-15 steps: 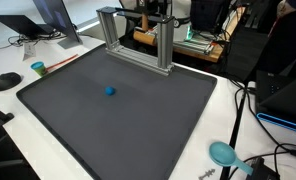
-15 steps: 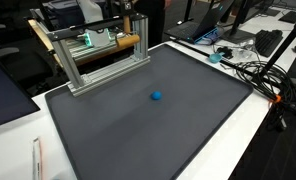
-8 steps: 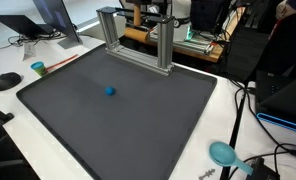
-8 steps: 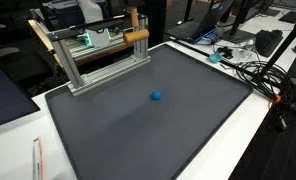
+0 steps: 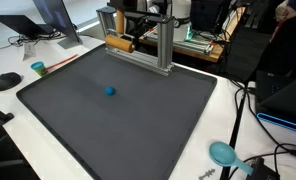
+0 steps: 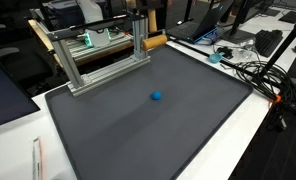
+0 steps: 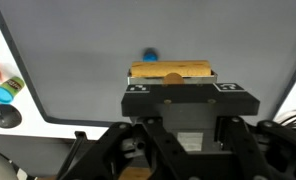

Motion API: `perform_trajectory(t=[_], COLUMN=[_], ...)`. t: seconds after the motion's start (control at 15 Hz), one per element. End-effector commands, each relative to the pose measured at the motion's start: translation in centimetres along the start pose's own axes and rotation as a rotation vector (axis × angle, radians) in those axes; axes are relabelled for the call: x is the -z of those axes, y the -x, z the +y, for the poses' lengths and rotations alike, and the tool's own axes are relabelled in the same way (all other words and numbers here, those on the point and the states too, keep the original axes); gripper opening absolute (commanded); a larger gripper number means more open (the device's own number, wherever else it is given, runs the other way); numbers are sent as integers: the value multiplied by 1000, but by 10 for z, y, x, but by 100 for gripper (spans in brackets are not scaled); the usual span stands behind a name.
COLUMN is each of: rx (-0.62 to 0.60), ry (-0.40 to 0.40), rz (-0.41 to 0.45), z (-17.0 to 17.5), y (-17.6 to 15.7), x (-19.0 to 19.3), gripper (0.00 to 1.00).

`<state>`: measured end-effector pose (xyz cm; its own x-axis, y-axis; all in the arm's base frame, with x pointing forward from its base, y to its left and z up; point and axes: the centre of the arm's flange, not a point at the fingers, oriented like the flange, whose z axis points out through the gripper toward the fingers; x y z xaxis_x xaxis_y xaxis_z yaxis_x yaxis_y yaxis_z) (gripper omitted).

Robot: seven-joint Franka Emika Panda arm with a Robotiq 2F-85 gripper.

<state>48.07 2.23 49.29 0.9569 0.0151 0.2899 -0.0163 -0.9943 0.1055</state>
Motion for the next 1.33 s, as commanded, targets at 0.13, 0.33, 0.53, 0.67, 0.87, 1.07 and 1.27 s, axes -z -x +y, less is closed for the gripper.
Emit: perform_trajectory(t=[0.13,0.33,0.53,0.67,0.87,1.07,1.27], rx=[75,56,58,58,63,72,102], ry=[29,11,10,9,4,-11,-17], rz=[34,5,-11,-9,-11,-23,-26], z=[6,5,10,10,11,13,12], y=[-67,-51,-62,-64,-66,-67,-67], x=[-32,-43,-61,-61,-67,-94,-122], gripper=[22,47,47,47,22,22,22])
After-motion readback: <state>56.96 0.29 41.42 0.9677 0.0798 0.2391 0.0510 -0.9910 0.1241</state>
